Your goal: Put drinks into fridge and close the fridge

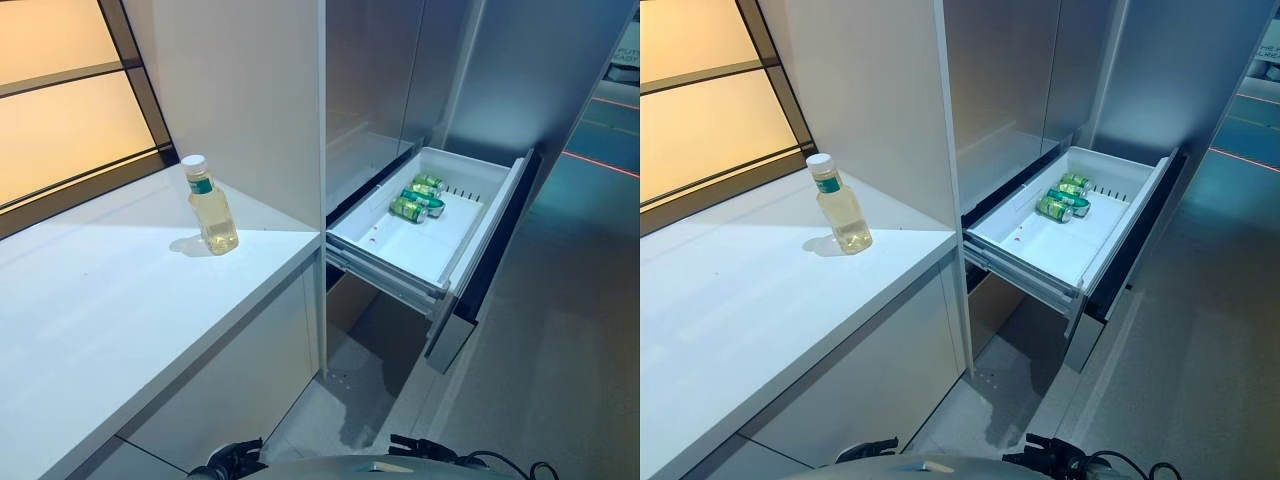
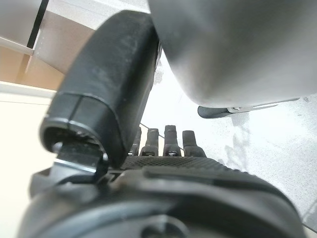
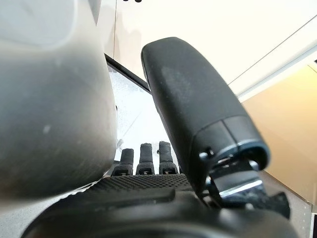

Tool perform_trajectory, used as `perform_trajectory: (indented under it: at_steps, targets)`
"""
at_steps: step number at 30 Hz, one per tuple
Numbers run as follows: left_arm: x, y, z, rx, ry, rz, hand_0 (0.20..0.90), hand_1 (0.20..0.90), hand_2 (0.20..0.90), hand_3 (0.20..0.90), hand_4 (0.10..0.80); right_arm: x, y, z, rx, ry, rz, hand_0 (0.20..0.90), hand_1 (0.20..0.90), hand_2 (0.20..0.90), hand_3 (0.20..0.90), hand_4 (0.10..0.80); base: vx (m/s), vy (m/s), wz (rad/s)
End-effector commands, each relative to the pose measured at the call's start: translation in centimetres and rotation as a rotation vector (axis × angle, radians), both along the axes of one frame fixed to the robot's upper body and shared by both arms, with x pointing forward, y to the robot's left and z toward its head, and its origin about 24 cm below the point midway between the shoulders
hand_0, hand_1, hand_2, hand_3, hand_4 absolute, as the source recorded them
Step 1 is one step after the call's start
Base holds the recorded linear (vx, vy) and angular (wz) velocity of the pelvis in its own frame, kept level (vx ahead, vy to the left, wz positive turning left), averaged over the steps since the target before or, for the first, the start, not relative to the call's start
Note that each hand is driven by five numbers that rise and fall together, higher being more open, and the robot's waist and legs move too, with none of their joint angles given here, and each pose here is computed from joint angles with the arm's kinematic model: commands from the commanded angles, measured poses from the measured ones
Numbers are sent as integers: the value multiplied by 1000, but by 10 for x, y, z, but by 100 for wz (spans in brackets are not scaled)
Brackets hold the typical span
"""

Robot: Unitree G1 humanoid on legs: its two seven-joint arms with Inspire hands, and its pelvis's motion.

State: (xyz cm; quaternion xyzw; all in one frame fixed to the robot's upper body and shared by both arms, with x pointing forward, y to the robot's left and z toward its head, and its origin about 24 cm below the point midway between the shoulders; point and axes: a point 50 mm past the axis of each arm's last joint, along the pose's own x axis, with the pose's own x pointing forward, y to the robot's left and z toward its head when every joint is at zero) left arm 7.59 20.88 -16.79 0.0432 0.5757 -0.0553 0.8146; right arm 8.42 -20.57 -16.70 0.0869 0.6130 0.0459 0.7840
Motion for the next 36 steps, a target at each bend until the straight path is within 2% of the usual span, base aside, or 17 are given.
perform_trajectory:
  at_steps: [1,16,21,26,31,32,33,34,35,36]
  targets:
    - [14,-19,0,-61,-56,-14,900,900,900,900,800,-22,7,-5,33,131,21,900,900,900,900,800,0,0,0]
    - [16,-20,1,-84,-69,17,900,900,900,900,800,-21,8,-5,31,130,20,900,900,900,900,800,0,0,0]
    - [27,-32,8,-409,-128,105,900,900,900,900,800,-19,3,-4,27,128,19,900,900,900,900,800,0,0,0]
    - [43,-39,20,-626,-199,50,900,900,900,900,800,-12,-8,-1,15,123,28,900,900,900,900,800,0,0,0]
    - [100,-53,60,-817,-406,-123,900,900,900,900,800,-6,-19,3,-6,119,50,900,900,900,900,800,-17,29,0]
    - [120,-57,81,-902,-506,-201,900,900,900,900,800,-5,-22,4,-13,115,49,900,900,900,900,800,0,0,0]
    - [127,-58,89,-921,-523,-207,900,900,900,900,800,-6,-22,4,-14,114,48,900,900,900,900,800,-36,29,0]
    - [149,-63,122,-1057,-644,-275,900,900,900,900,800,-7,-24,4,-18,113,45,900,900,900,900,800,0,0,0]
    - [153,-64,129,-1070,-653,-277,900,900,900,900,800,-7,-24,4,-18,113,44,900,900,900,900,800,0,0,0]
    - [171,-72,167,-1182,-749,-307,900,900,900,900,800,-10,-24,3,-18,113,36,900,900,900,900,800,0,0,0]
